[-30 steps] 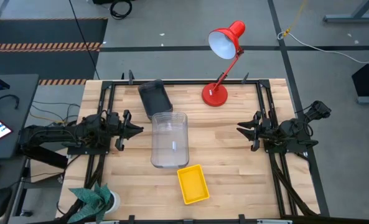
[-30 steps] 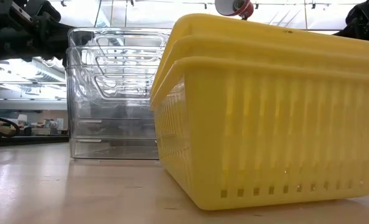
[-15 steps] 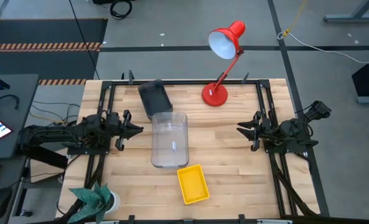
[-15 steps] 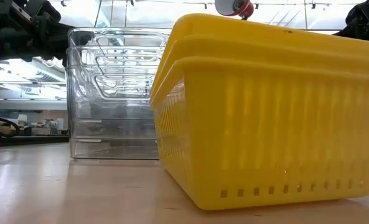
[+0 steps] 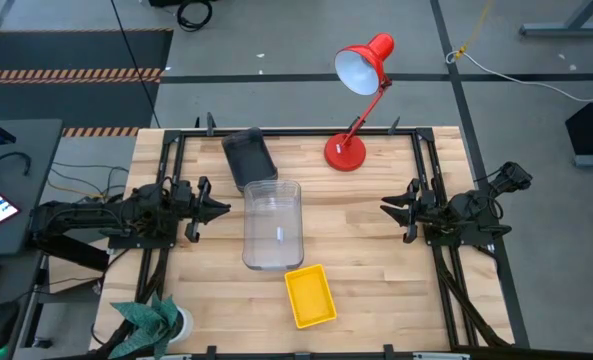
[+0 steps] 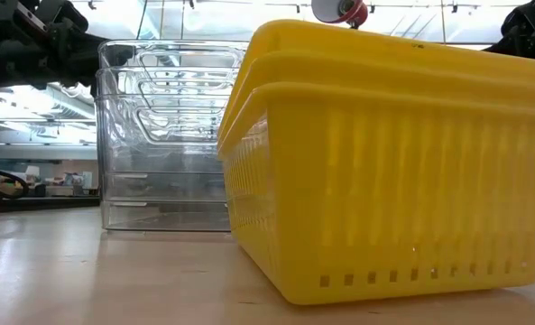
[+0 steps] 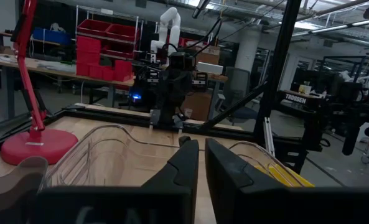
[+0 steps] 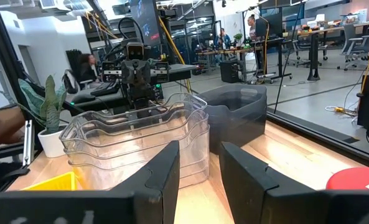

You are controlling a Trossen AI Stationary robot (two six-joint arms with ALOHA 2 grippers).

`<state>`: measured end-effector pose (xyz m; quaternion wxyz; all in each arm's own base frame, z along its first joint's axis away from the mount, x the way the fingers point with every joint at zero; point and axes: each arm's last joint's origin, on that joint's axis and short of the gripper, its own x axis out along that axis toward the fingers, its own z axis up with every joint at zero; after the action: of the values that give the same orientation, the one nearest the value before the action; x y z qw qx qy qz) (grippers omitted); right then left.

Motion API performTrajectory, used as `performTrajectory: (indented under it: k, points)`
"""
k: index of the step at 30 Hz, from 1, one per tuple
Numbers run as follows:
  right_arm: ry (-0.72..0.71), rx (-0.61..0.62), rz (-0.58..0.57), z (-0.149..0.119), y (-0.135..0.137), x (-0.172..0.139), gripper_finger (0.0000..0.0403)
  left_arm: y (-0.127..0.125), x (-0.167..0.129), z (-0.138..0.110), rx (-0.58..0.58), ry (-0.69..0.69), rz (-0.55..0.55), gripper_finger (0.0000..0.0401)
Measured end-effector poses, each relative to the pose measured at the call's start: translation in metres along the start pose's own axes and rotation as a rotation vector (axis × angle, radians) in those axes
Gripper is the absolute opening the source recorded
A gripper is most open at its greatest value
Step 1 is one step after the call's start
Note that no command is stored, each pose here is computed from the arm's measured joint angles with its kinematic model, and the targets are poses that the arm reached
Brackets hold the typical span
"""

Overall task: Stack baskets by color
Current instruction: Return to Home Position

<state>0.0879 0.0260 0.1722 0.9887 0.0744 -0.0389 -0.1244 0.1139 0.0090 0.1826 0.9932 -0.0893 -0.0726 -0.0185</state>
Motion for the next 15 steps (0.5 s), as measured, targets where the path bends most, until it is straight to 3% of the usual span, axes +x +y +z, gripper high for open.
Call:
performTrajectory:
  k: [15]
  points:
    - [0.000,0.000,0.000,0.0000,0.0000,0.0000,0.0119,0.0000,0.0000,0.0000,0.001,0.000,0.000,0.0029]
